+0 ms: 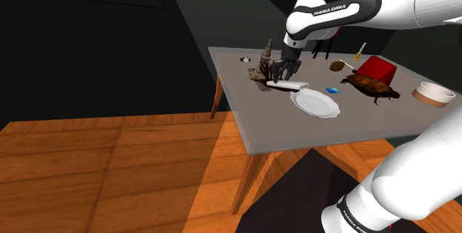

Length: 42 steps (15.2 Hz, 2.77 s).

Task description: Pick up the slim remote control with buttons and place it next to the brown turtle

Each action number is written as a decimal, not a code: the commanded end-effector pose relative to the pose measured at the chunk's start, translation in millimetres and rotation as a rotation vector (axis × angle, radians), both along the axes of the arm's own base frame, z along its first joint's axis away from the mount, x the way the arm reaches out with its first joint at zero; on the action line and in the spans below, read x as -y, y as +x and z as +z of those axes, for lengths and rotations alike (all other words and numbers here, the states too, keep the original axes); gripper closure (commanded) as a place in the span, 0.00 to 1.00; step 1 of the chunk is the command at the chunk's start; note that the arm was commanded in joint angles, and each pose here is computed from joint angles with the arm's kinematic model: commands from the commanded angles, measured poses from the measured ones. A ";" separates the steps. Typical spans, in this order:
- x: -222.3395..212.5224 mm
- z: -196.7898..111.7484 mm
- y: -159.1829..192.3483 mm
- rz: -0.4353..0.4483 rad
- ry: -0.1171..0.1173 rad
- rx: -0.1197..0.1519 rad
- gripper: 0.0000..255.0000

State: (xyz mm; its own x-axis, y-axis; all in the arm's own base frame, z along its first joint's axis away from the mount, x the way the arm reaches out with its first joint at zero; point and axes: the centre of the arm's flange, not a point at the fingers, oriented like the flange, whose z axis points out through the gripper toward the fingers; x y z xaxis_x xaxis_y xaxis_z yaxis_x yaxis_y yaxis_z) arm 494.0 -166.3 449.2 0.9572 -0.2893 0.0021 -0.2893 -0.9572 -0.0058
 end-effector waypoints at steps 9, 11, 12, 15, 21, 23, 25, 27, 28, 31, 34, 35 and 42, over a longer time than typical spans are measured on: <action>10.6 48.2 -7.7 0.000 0.000 0.000 1.00; 31.5 48.2 -23.7 0.000 0.000 0.000 1.00; 42.0 48.3 -31.7 0.000 0.000 0.000 1.00; 73.4 48.3 -55.8 0.000 0.000 0.000 1.00; 136.3 48.5 -104.0 0.000 0.000 0.000 1.00; 157.2 48.6 -120.0 0.000 0.000 0.000 1.00; 178.2 48.6 -136.1 0.000 0.000 0.000 1.00; 199.2 48.7 -152.1 0.000 0.000 0.000 1.00; 209.6 48.7 -160.1 0.000 0.000 0.000 1.00; 241.1 48.8 -184.2 0.000 0.000 0.000 1.00; 272.5 48.9 -208.3 0.000 0.000 0.000 1.00; 283.0 48.9 -216.3 0.000 0.000 0.000 1.00; 338.3 43.8 -258.7 0.000 0.000 0.000 1.00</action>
